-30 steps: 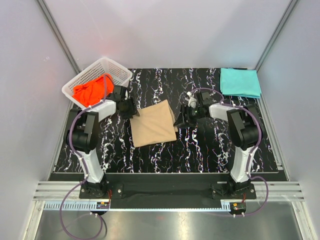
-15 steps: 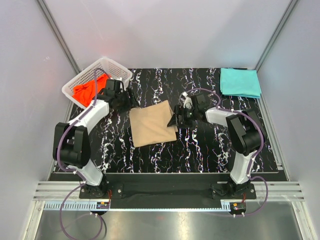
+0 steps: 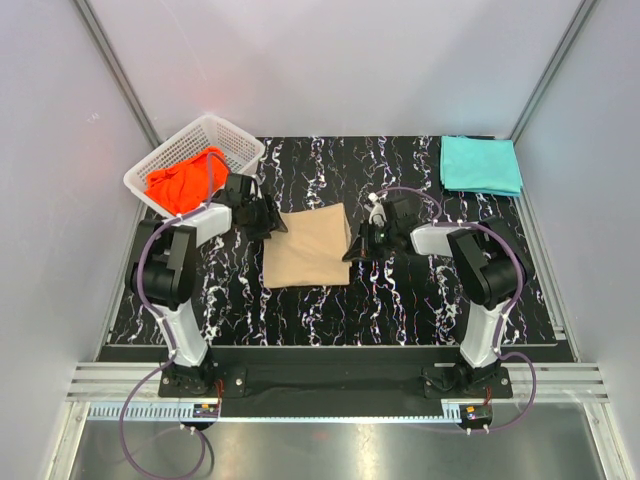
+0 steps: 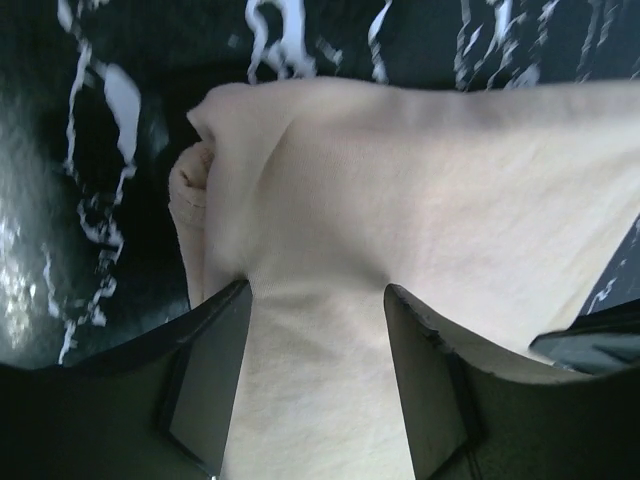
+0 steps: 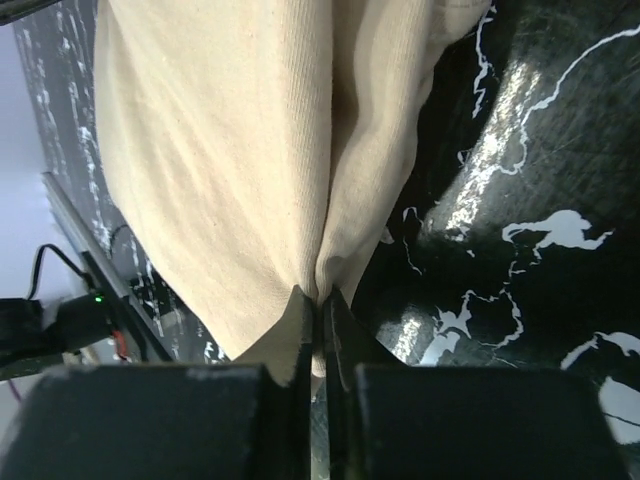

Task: Fold and stack the t-shirts
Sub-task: Fold the tshirt

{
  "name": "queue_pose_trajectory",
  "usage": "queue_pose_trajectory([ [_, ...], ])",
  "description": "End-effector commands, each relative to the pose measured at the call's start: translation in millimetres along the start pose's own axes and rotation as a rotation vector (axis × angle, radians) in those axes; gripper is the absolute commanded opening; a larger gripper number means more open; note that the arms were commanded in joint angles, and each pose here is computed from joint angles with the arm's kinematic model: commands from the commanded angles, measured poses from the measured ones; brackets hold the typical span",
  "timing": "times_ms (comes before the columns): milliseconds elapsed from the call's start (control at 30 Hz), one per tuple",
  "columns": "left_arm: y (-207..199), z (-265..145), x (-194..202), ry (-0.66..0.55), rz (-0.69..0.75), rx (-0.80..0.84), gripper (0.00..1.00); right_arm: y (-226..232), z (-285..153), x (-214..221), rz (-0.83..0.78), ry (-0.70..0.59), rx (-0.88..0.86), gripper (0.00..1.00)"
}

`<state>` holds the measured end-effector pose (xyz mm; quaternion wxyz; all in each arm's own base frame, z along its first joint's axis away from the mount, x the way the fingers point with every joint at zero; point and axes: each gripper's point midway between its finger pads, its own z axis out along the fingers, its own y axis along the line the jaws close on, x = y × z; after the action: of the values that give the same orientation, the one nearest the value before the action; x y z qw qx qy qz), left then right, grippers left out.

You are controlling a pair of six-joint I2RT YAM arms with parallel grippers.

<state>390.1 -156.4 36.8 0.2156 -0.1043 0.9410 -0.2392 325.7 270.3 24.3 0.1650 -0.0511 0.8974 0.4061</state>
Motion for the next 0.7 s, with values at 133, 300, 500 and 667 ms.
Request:
queue_pose_trajectory([
  [133, -4.0, 6.9, -22.4, -0.055, 0.002, -0.016, 0.61, 8.7, 9.0, 21.7, 0.092, 0.043, -0.119, 0.00],
  [300, -3.4, -8.6, -24.3, -0.052, 0.015, -0.056, 0.62, -1.7, 1.9, 24.0, 0.093, 0.029, -0.039, 0.28],
  [500, -41.5, -44.5, -50.6, -0.136, 0.090, 0.055, 0.63, 6.8, -18.9, 3.0, 0.030, -0.021, 0.041, 0.80],
  [667, -54.9, -42.6, -60.6, -0.144, 0.136, 0.116, 0.63, 0.6, -25.4, -41.0, -0.053, -0.070, 0.125, 0.84],
])
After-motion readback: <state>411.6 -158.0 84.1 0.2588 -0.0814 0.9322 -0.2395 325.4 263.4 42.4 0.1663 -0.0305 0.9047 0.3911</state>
